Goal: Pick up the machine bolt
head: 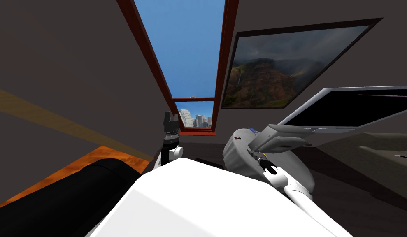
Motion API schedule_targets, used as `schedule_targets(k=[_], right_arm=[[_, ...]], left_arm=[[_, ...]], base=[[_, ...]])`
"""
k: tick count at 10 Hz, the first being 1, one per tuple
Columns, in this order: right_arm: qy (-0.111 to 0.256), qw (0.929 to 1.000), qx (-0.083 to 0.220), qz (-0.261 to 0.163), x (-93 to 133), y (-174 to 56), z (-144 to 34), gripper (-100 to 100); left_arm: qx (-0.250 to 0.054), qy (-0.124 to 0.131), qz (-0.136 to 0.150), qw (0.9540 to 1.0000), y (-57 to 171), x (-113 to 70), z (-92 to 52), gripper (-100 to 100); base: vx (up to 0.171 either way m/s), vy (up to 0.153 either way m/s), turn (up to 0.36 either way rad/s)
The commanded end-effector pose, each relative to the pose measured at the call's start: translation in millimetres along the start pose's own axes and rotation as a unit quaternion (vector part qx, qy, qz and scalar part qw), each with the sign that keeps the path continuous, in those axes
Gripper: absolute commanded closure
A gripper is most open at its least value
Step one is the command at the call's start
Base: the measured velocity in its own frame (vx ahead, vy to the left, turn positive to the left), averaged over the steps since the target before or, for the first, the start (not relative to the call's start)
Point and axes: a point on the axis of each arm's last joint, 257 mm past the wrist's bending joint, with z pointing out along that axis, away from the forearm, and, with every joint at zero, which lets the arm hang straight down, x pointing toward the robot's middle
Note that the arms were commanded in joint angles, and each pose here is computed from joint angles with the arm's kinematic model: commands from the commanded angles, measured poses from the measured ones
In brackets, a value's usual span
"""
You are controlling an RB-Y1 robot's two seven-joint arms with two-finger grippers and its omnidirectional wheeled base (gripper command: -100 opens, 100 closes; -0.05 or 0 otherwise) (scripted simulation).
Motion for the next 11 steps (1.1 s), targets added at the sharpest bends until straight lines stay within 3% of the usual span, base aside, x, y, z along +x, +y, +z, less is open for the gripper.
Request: schedule_targets(k=[1,5,6,10,11], right_arm=[[0.005,0.9998,-0.006,-0.019,-6.2,9.0,6.7,-100],[0.007,0.9999,-0.009,-0.011,-3.2,13.0,6.5,-100],[0.007,0.9999,-0.009,-0.011,-3.3,13.1,6.6,100],[0.007,0.9999,-0.009,-0.010,-3.4,13.0,6.6,100],[0.007,0.9999,-0.009,-0.010,-3.4,13.0,6.6,0]], left_arm=[[0.000,0.000,0.000,1.0000,0.0,0.0,0.0,0],[0.000,0.000,0.000,1.0000,0.0,0.0,0.0,0],[0.000,0.000,0.000,1.0000,0.0,0.0,0.0,0],[0.000,0.000,0.000,1.0000,0.0,0.0,0.0,0],[0.000,0.000,0.000,1.0000,0.0,0.0,0.0,0]], base=[[0.007,-0.020,-0.185],[0.004,-0.008,-0.021],[0.000,0.000,0.000],[0.000,0.000,0.000],[0.000,0.000,0.000]])
